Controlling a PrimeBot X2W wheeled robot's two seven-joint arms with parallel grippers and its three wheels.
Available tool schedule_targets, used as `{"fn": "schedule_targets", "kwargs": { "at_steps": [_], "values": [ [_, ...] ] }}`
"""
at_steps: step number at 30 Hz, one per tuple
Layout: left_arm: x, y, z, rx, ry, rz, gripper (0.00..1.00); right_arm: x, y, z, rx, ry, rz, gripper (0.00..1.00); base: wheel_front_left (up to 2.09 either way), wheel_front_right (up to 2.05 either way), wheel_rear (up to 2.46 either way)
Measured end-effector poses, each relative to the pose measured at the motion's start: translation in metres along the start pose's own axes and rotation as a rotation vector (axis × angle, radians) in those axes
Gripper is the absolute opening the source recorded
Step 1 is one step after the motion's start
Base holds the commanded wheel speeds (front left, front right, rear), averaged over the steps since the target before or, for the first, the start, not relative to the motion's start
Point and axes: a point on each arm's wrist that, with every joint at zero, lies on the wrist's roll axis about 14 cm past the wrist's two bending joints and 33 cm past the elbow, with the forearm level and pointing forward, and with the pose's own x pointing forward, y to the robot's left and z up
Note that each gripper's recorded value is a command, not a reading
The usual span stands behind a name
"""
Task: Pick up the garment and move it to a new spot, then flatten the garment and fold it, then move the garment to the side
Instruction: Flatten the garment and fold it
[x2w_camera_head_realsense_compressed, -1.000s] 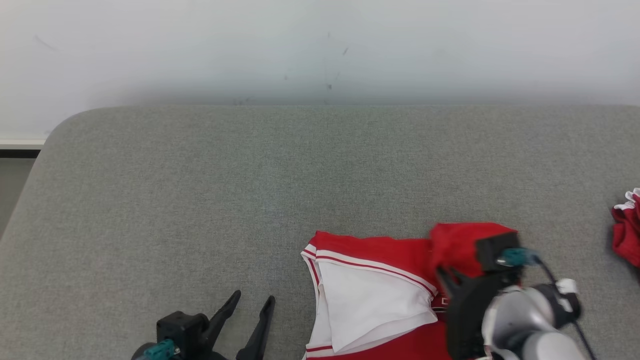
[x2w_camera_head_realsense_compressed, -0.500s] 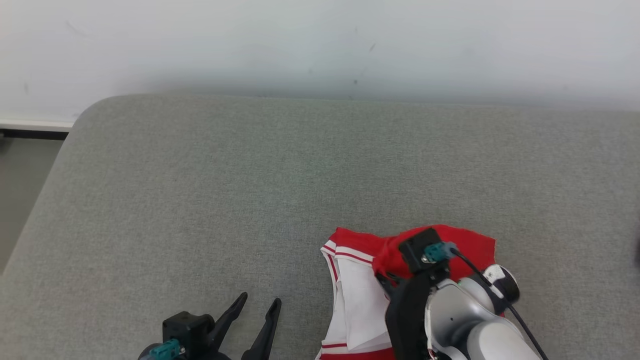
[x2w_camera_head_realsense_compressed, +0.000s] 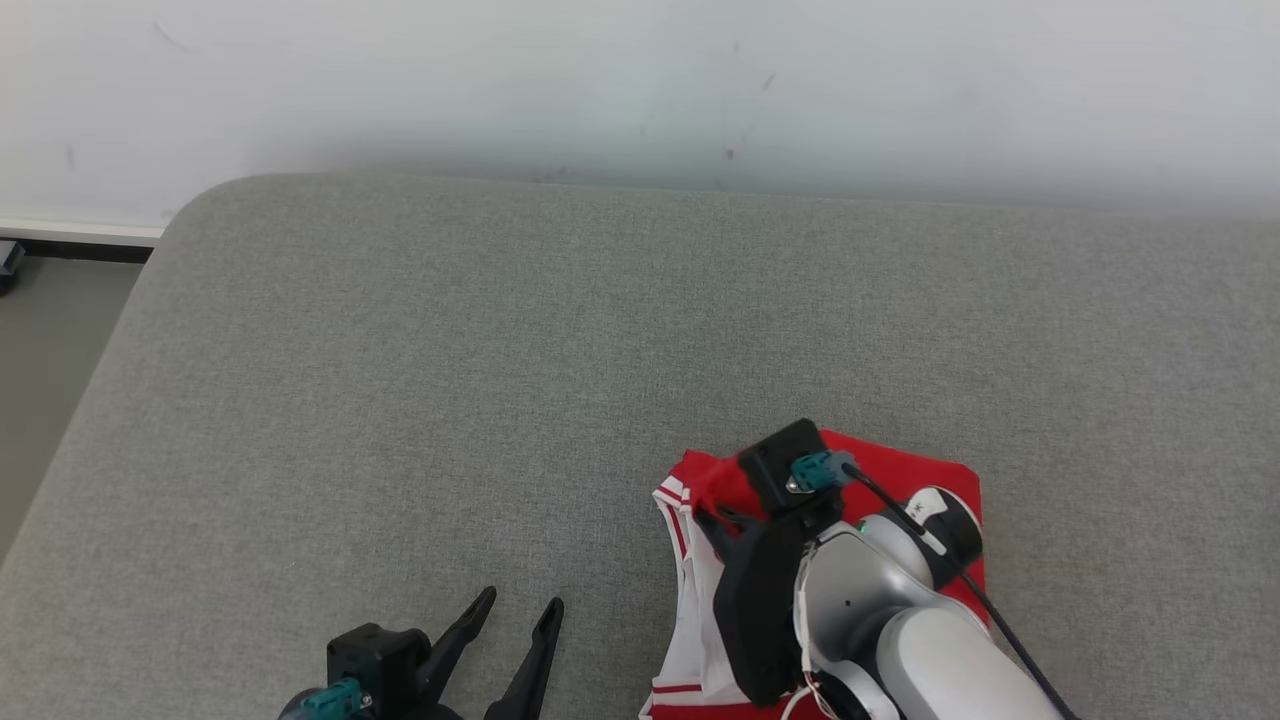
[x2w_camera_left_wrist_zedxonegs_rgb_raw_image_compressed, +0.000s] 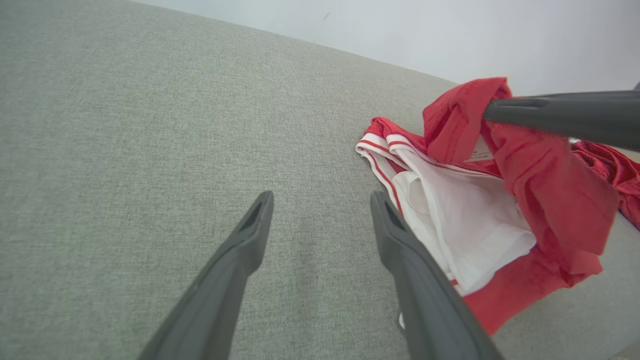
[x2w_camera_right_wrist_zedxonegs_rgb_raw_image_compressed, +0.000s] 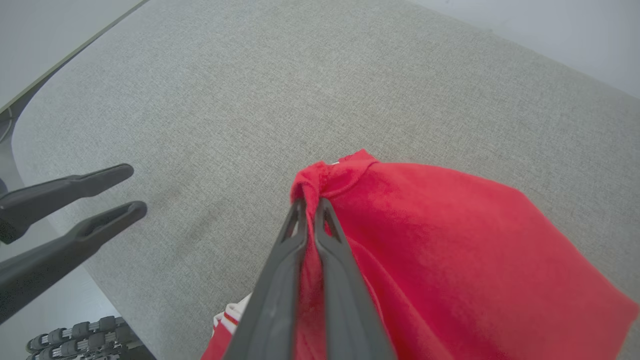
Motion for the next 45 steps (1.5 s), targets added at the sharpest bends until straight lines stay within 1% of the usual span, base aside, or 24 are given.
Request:
{"fn": "schedule_targets", "kwargs": {
  "at_steps": [2,4,11,12,13,16,18,21,23,29,32,35,37,39,41,45],
  "values": [
    [0.0,0.001,-0.001,-0.001,0.003,0.002,1.0,0.002,0.006,-0.001,-0.005,0.006,0.017,0.0,0.0,0.0,0.0],
    [0.0,0.001,-0.002,-0.001,0.006,0.003,1.0,0.004,0.01,-0.01,-0.011,0.036,0.025,0.0,0.0,0.0,0.0],
    [0.0,0.002,-0.003,-0.002,0.007,0.005,1.0,0.008,0.009,-0.029,-0.001,0.094,0.02,0.0,0.0,0.0,0.0],
    [0.0,0.002,-0.003,-0.003,0.007,0.004,1.0,0.008,0.009,-0.032,0.002,0.1,0.02,0.3,0.0,0.0,0.0],
    [0.0,0.002,-0.003,-0.003,0.006,0.005,1.0,0.008,0.01,-0.033,0.005,0.104,0.021,1.0,0.0,0.0,0.0],
    [0.001,0.002,-0.004,-0.003,0.009,0.004,1.0,0.008,0.012,-0.037,0.025,0.115,0.03,1.0,0.0,0.0,0.0],
    [0.001,0.001,-0.004,-0.003,0.011,0.003,1.0,0.007,0.017,-0.035,0.05,0.104,0.057,1.0,0.0,0.0,0.0],
    [0.002,0.001,-0.004,-0.001,0.009,0.0,1.0,0.004,0.021,-0.029,0.075,0.075,0.075,1.0,0.0,0.0,0.0],
    [0.002,0.001,-0.002,0.0,0.002,0.0,1.0,0.001,0.016,-0.022,0.098,0.033,0.064,1.0,0.0,0.0,0.0],
    [0.002,0.008,0.007,0.012,-0.036,0.018,1.0,-0.018,-0.027,0.029,0.161,-0.213,-0.047,1.0,0.0,0.0,0.0],
    [0.003,0.011,0.016,0.026,-0.074,0.023,1.0,-0.037,-0.058,0.052,0.157,-0.351,-0.132,1.0,0.0,0.0,0.0],
    [0.004,0.008,0.025,0.035,-0.111,0.015,1.0,-0.059,-0.087,0.065,0.131,-0.463,-0.226,1.0,0.0,0.0,0.0],
    [0.005,0.007,0.031,0.041,-0.133,0.015,1.0,-0.072,-0.103,0.061,0.133,-0.504,-0.282,1.0,0.0,0.0,0.0],
    [0.006,0.006,0.036,0.049,-0.156,0.013,1.0,-0.083,-0.116,0.05,0.135,-0.52,-0.333,1.0,0.0,0.0,0.0],
    [0.006,0.006,0.044,0.061,-0.187,0.016,1.0,-0.093,-0.124,0.037,0.123,-0.522,-0.373,1.0,0.0,0.0,0.0],
    [0.006,0.003,0.054,0.072,-0.229,0.009,1.0,-0.112,-0.141,0.014,0.144,-0.536,-0.453,1.0,0.0,0.0,0.0]
  ]
}}
